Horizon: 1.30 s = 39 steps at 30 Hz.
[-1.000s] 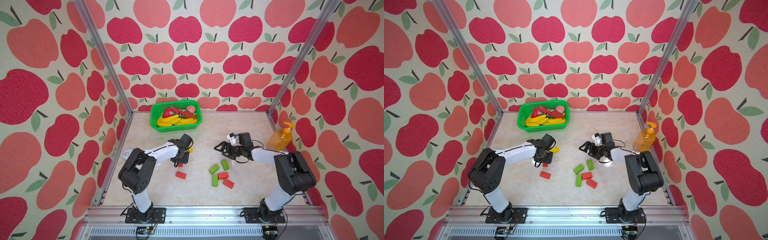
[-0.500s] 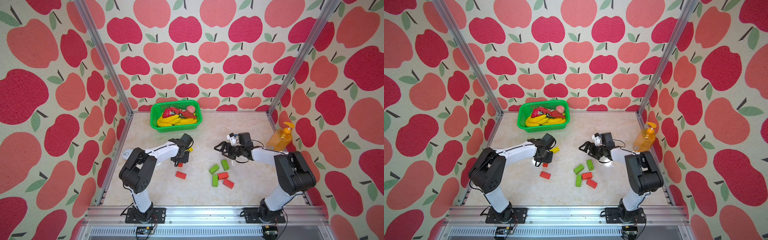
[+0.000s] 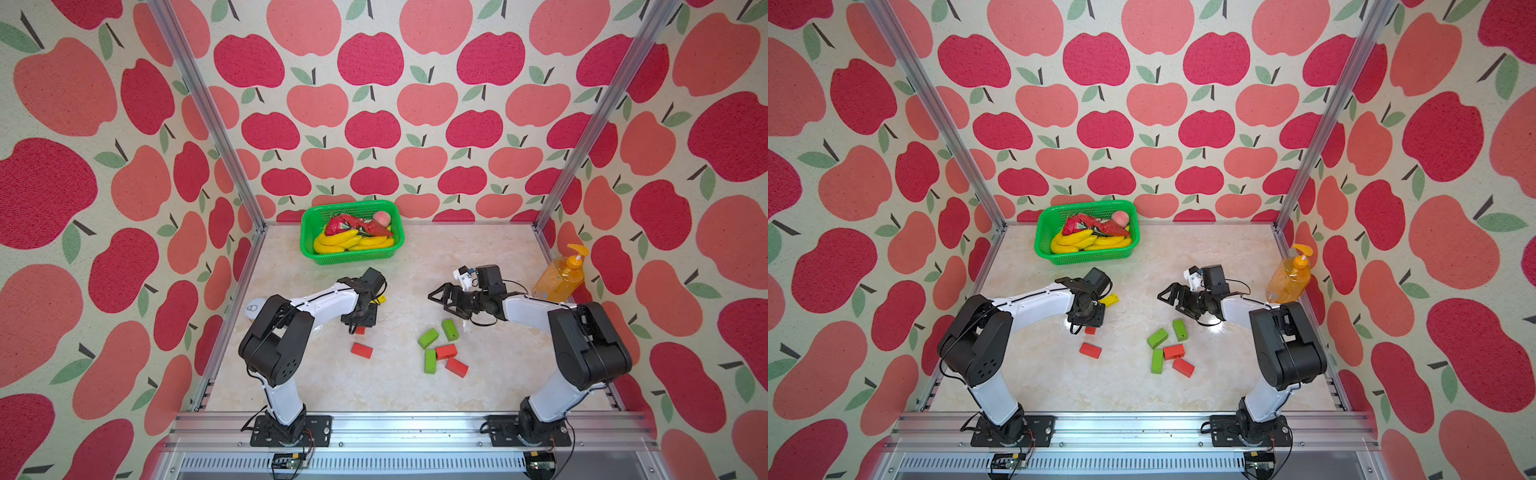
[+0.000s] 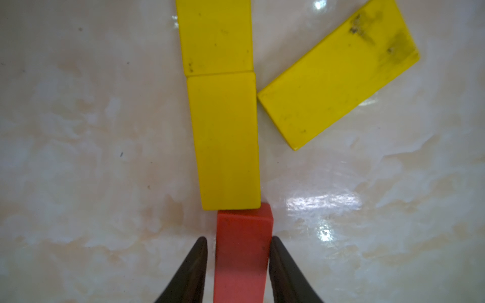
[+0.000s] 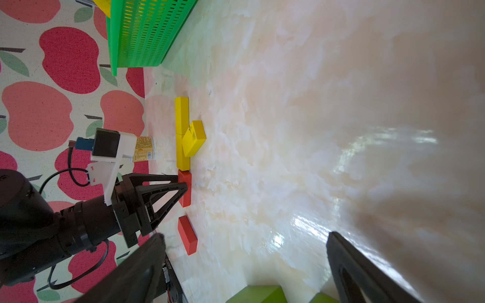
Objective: Assemble the letter k with building blocks
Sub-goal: Adjust the building block at the center of the board.
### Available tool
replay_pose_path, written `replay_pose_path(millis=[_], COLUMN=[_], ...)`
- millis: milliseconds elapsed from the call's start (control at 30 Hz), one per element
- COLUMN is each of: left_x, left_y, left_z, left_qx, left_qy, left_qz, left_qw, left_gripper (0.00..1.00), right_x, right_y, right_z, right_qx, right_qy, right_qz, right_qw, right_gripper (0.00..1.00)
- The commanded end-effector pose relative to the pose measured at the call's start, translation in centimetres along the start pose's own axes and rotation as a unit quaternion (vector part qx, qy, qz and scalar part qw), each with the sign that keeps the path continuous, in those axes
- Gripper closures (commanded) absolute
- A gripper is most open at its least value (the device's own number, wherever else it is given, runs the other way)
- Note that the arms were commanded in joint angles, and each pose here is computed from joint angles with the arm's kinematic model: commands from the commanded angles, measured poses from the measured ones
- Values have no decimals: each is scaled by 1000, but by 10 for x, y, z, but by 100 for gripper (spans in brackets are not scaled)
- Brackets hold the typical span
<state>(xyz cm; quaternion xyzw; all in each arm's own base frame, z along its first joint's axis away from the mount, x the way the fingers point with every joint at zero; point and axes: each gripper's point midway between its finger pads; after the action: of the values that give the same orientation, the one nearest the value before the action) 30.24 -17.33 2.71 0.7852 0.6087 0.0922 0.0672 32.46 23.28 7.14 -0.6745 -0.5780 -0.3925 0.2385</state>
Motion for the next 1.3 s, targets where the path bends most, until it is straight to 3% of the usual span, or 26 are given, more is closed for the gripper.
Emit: replay_pose_path(millis=[0, 333, 1267], left_x=[1, 5, 12], left_y=[-7, -7, -1], left_z=[5, 5, 6], left_qx=[15, 17, 17], left_qy=[9, 16, 23], left_qz=[-9, -20, -33], left_qw=[1000, 1000, 999], left_gripper=[64, 69, 65], right_x=[5, 5, 5], right_y=[-2, -3, -3], right_z=[3, 4, 5], right_qx=[12, 14, 15], right_qy=[5, 6, 7], right_qz=[-8, -7, -6], right_qw=[1000, 1000, 1000], right_gripper=[1, 1, 1])
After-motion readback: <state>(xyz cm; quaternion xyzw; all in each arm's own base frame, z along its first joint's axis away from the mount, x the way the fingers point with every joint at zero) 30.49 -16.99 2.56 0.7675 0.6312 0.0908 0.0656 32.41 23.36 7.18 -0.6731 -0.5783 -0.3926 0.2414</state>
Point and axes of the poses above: each gripper's point midway between its finger pads, its own z axis out along the fingers, its own x axis along the line the jaws close on, y = z × x, and after that the axes turned 8 degrees about z, right-handed
